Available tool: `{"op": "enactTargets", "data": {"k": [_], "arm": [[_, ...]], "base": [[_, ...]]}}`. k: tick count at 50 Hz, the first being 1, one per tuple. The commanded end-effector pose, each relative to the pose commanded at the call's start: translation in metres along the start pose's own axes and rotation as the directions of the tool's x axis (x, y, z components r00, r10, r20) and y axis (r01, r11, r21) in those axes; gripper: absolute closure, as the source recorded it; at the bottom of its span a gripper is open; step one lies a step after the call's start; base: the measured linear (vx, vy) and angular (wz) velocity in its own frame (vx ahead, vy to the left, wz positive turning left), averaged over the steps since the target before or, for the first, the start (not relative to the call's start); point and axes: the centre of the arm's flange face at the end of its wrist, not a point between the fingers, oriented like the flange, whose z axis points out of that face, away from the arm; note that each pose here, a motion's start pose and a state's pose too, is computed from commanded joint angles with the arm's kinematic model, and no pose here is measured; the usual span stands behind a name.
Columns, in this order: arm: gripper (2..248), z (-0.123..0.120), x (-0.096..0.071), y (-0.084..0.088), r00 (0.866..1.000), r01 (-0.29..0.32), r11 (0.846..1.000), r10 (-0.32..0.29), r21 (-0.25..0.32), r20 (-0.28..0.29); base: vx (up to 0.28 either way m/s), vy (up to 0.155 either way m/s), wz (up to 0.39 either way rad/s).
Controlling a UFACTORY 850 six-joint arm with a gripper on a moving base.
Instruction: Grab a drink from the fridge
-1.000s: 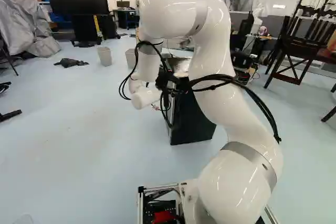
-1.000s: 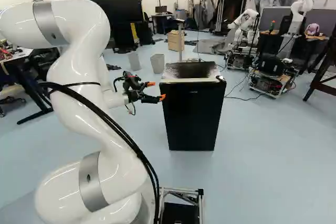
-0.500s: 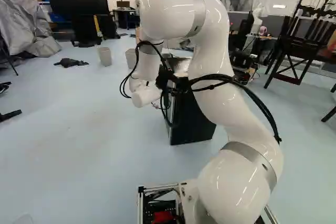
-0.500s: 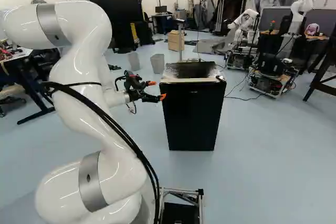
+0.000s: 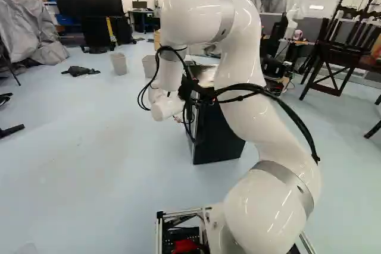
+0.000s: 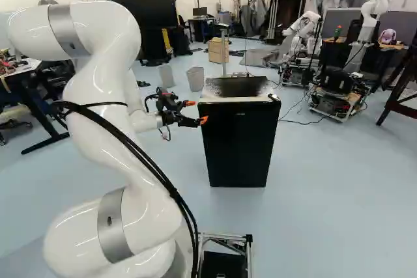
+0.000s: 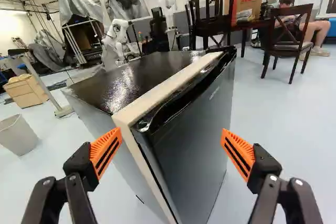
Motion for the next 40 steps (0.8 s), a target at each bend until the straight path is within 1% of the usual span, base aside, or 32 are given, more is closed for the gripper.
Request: {"op": "enactTargets", "data": {"k": [26,40], "arm": [[3,0.009,0.002,0.003,1.000,-0.004,1.000,0.004,-0.018,-0.003],[3,0.013,0.002,0.004,1.000,-0.006,1.000,0.006,-0.027,0.011]], "base": [[0.000,0.000,0.000],[0.000,0.000,0.000]]}}
